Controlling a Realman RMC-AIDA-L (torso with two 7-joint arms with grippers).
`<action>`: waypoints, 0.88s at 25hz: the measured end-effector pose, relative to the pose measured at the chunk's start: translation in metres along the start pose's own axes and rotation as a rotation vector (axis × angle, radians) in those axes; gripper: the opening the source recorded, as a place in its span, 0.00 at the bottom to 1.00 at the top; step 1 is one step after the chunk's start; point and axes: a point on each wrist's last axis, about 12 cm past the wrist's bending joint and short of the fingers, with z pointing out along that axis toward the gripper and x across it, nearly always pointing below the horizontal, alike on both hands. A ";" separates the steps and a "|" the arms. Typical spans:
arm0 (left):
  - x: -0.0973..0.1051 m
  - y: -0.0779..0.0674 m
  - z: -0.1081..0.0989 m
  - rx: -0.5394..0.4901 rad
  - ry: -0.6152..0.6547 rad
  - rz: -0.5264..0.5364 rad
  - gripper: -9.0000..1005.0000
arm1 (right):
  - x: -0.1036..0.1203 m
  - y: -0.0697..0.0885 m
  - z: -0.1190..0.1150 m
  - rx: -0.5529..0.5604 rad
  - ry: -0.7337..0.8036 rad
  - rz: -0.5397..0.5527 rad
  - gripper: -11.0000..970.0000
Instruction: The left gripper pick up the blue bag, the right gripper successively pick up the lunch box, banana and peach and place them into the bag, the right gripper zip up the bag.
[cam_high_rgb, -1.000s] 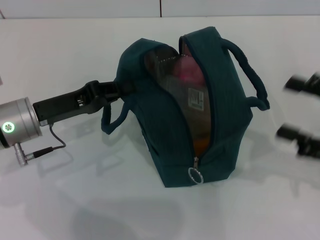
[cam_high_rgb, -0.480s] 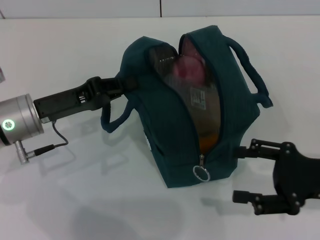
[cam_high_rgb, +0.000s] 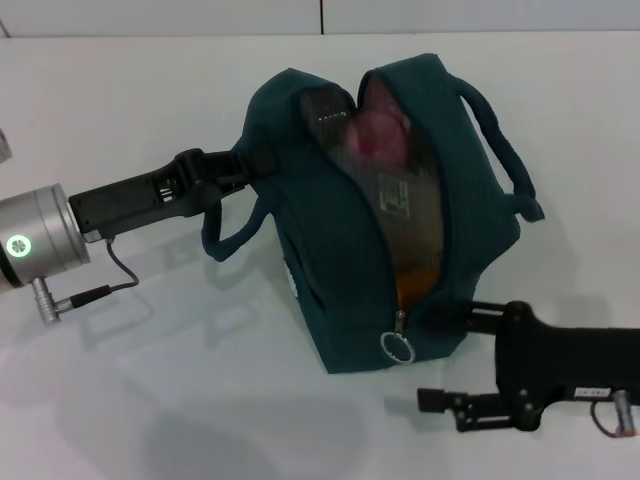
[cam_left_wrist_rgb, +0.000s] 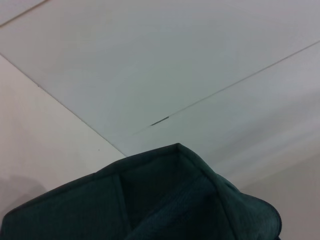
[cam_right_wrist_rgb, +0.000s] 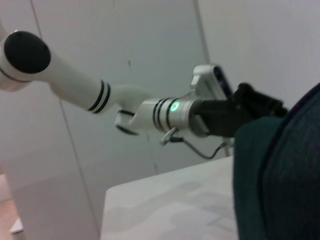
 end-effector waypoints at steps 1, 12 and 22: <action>0.000 0.000 0.000 0.000 0.000 -0.001 0.07 | 0.001 0.000 0.002 -0.008 0.006 0.001 0.79; 0.001 0.001 0.001 -0.003 -0.002 0.005 0.07 | 0.005 0.002 0.005 -0.011 0.029 -0.008 0.78; 0.000 0.001 0.002 -0.003 -0.001 0.007 0.07 | 0.006 0.000 0.009 -0.006 0.041 -0.003 0.78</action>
